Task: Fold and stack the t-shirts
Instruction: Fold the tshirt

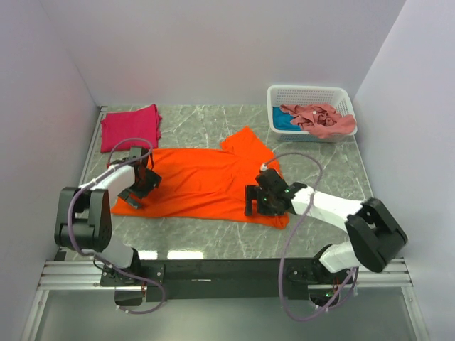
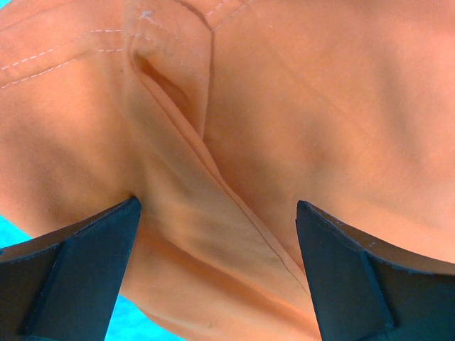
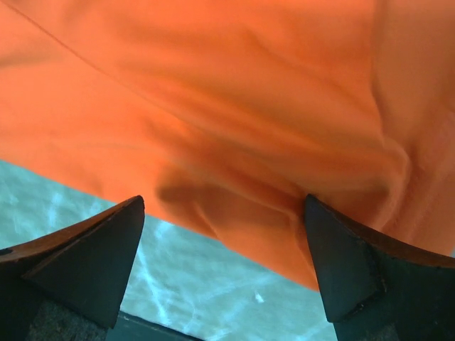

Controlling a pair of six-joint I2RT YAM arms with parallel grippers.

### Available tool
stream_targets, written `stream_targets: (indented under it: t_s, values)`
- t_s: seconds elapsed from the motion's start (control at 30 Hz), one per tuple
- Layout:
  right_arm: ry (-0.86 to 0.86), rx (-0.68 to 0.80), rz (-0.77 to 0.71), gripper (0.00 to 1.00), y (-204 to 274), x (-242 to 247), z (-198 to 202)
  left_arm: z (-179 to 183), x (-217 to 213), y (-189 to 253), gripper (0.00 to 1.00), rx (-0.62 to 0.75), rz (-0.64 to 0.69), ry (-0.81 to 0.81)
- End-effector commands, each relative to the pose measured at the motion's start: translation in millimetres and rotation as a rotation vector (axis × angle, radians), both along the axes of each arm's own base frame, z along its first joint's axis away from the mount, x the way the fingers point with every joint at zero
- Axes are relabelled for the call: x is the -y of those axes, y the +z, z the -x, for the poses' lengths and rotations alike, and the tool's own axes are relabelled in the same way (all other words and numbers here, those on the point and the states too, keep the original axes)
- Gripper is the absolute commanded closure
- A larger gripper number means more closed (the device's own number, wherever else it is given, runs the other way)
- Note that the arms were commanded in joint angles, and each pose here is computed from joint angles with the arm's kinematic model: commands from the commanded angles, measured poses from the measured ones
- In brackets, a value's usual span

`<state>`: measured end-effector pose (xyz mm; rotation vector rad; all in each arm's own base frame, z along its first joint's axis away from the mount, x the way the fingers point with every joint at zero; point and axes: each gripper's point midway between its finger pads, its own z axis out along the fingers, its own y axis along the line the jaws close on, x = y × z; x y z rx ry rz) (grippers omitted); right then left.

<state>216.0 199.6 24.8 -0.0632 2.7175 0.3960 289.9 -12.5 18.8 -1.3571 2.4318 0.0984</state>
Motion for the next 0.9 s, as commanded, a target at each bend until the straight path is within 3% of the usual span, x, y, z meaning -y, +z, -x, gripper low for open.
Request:
stream_targets:
  t_s: [0.0, 0.17, 0.3, 0.6, 0.73, 0.87]
  values:
    - [-0.089, -0.146, 0.071, 0.00, -22.9, 39.1, 50.7, 65.5, 11.3, -22.3, 0.01, -0.176, 0.042, 0.050]
    - [-0.200, -0.267, 0.011, 0.00, -32.3, 58.8, 100.2, 114.9, 11.8, -22.4, 0.01, -0.280, 0.015, 0.087]
    - [-0.178, -0.221, -0.038, 0.00, -11.9, 52.5, 95.0, 100.3, 6.1, 3.7, 0.01, -0.179, -0.014, 0.104]
    - [-0.167, 0.289, -0.069, 0.00, 131.5, 32.7, -22.0, 4.0, -23.5, 95.2, 0.01, 0.125, -0.126, 0.158]
    - [-0.218, 0.374, -0.086, 0.00, 160.8, 25.9, -67.6, -31.6, -51.1, 120.0, 0.01, 0.234, -0.150, 0.209]
    - [-0.199, 0.423, -0.146, 0.00, 188.5, 15.5, -99.8, -53.3, -70.3, 111.9, 0.01, 0.222, -0.115, 0.200]
